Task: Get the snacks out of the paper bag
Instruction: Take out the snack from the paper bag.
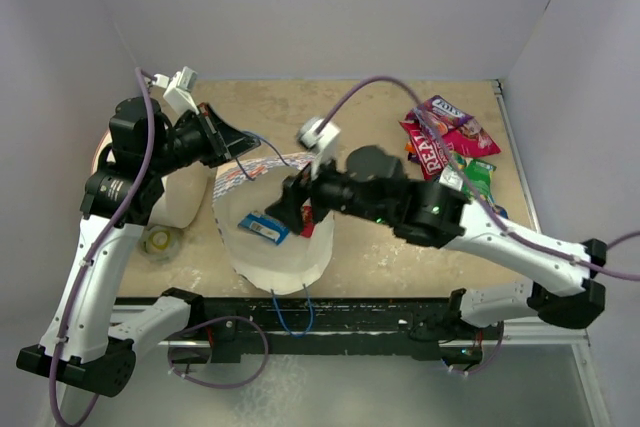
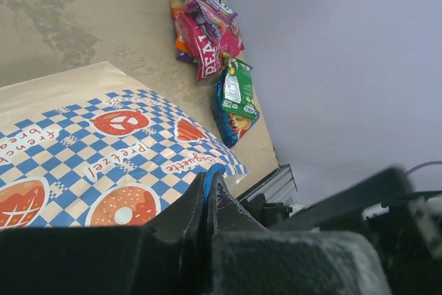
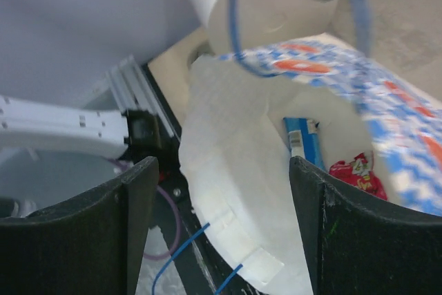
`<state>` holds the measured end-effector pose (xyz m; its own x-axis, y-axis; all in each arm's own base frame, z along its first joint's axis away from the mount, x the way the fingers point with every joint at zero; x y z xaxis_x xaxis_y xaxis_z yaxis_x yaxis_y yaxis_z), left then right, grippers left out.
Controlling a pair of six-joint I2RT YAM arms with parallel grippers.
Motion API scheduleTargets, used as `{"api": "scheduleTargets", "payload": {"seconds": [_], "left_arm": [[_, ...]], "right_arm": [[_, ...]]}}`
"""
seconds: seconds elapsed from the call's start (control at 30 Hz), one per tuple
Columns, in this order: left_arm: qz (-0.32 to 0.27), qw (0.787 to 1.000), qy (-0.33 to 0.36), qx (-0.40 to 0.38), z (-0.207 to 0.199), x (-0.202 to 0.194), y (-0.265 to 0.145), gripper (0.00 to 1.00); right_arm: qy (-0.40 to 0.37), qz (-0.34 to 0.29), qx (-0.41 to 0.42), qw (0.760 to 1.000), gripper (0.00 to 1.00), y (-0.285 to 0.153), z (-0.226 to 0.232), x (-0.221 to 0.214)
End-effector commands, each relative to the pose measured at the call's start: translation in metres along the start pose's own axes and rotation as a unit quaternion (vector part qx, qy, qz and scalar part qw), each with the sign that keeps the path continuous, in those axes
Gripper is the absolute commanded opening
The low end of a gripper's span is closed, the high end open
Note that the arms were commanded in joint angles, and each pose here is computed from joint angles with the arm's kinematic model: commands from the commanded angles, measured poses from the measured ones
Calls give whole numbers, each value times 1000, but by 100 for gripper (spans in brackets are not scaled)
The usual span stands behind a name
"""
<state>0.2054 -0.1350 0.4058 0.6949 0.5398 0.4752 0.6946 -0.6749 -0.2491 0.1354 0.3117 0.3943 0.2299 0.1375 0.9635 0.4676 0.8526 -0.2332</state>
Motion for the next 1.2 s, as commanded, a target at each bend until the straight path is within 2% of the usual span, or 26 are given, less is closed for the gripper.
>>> {"api": "scheduleTargets", "payload": {"seconds": [0.0, 0.2, 0.3, 0.37, 0.53, 0.7, 1.17], "left_arm": [[-9, 1000, 0, -20, -8, 3, -2, 0], [-5, 1000, 0, -24, -10, 3, -3, 0], [-2, 1000, -1, -22, -8, 3, -2, 0], [1, 1000, -2, -22, -8, 3, 0, 0], [0, 1000, -3, -25, -10, 6, 2, 0], [0, 1000, 4, -26, -11, 7, 3, 0], [9, 999, 12, -36, -16, 8, 4, 0]], "right_arm": [[-128, 18, 0, 992, 77, 29, 32, -26], [-221, 14, 3, 975, 76, 63, 54, -79], [-272, 38, -16, 962, 77, 78, 49, -107], [-299, 59, -70, 950, 72, 90, 36, -121], [-372, 80, -90, 921, 61, 116, 24, -148], [-342, 81, -72, 934, 55, 134, 11, -175], [-284, 96, -85, 950, 58, 184, -29, -224]]}}
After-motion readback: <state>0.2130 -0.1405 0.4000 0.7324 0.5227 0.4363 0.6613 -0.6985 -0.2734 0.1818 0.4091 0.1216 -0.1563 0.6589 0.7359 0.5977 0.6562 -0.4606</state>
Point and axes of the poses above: each gripper's point midway between its finger pads, its own y axis out along the fingers, its own z axis along the line the jaws close on, x = y × z, the point moved 6 cm from there along -y, back along the fingers, and after that the axes turned 11 degrees about -y, right-handed, at the moved point
